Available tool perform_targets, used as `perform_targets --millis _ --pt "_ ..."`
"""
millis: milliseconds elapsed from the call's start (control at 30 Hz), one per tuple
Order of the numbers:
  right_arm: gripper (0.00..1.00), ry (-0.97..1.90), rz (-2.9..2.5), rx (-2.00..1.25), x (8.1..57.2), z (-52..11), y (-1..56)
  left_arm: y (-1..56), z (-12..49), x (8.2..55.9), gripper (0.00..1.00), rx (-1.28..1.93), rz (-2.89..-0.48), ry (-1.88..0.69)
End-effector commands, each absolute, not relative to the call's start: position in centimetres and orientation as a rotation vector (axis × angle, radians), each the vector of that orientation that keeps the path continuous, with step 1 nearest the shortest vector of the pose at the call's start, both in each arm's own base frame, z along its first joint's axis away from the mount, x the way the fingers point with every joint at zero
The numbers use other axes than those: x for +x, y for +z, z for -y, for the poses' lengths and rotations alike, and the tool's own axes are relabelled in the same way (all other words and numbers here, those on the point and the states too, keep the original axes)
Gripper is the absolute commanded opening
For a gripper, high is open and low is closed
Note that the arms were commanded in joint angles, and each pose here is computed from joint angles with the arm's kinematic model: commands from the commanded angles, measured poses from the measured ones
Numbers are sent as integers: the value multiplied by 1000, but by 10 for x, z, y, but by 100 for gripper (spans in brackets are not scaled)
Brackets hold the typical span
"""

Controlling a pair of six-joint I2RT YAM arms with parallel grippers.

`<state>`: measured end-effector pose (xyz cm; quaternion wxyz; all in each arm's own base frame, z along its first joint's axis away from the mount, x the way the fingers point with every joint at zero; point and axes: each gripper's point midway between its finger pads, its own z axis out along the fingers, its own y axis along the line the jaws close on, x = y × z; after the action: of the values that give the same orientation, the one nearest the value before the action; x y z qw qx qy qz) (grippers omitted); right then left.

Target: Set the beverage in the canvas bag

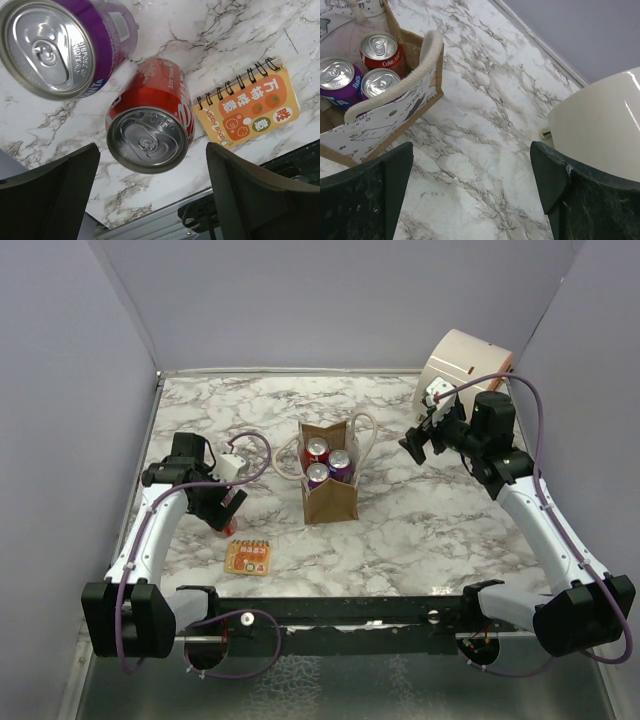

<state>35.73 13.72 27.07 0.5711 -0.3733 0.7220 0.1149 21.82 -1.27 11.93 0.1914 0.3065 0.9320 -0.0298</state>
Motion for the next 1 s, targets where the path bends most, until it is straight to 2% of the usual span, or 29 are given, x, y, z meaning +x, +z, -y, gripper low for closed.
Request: perform_targets --millis 0,467,767,967 --pt "100 274 -1662 -884 359 -139 271 112 25 221 88 930 -2580 -199" --pt "100 277 -1666 -894 359 -140 266 95 28 234 76 901 -2569 -204" --pt "100 290 -1666 -902 357 -141 265 110 31 229 49 919 -2539 -224" --pt "100 300 -1660 -910 356 -143 266 138 45 223 40 971 -2438 -296"
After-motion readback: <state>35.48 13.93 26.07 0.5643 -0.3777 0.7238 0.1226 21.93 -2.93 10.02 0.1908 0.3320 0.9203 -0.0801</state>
